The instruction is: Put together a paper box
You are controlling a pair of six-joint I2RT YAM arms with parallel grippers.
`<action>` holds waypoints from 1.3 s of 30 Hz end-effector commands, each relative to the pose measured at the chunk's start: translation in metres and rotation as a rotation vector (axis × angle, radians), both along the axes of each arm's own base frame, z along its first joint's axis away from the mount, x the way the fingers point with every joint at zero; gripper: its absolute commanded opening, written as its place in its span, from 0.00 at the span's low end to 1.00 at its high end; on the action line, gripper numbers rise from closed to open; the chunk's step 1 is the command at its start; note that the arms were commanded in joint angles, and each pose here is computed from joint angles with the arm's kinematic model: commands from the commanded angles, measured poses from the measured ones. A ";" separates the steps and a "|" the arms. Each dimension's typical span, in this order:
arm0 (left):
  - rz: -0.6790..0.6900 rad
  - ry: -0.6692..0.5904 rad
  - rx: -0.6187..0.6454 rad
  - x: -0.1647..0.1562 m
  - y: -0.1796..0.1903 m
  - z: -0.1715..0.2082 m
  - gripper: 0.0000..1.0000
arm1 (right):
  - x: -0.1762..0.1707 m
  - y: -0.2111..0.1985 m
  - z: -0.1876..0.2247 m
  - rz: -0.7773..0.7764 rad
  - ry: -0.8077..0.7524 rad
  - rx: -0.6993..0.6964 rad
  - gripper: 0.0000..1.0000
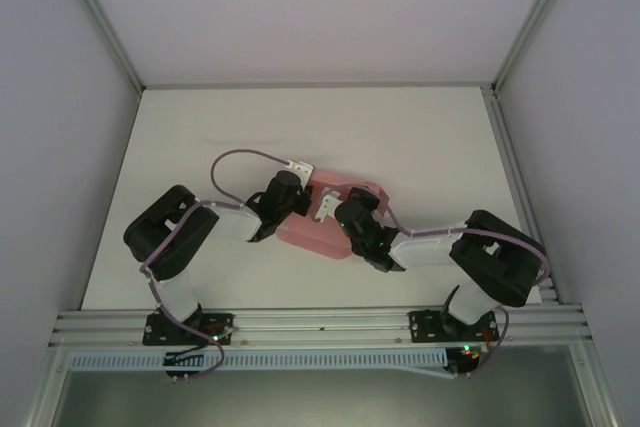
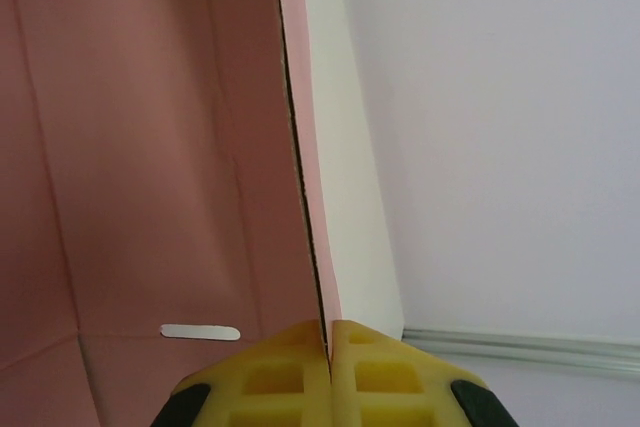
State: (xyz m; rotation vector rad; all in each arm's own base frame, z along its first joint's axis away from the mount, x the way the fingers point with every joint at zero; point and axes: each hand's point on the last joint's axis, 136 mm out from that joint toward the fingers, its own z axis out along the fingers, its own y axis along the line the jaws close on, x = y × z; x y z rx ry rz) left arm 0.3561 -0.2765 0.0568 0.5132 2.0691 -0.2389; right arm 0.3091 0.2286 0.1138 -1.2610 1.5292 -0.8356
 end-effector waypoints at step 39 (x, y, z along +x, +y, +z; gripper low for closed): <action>0.213 -0.035 -0.112 -0.028 0.052 0.091 0.00 | -0.020 -0.045 0.159 -0.153 0.192 1.082 1.00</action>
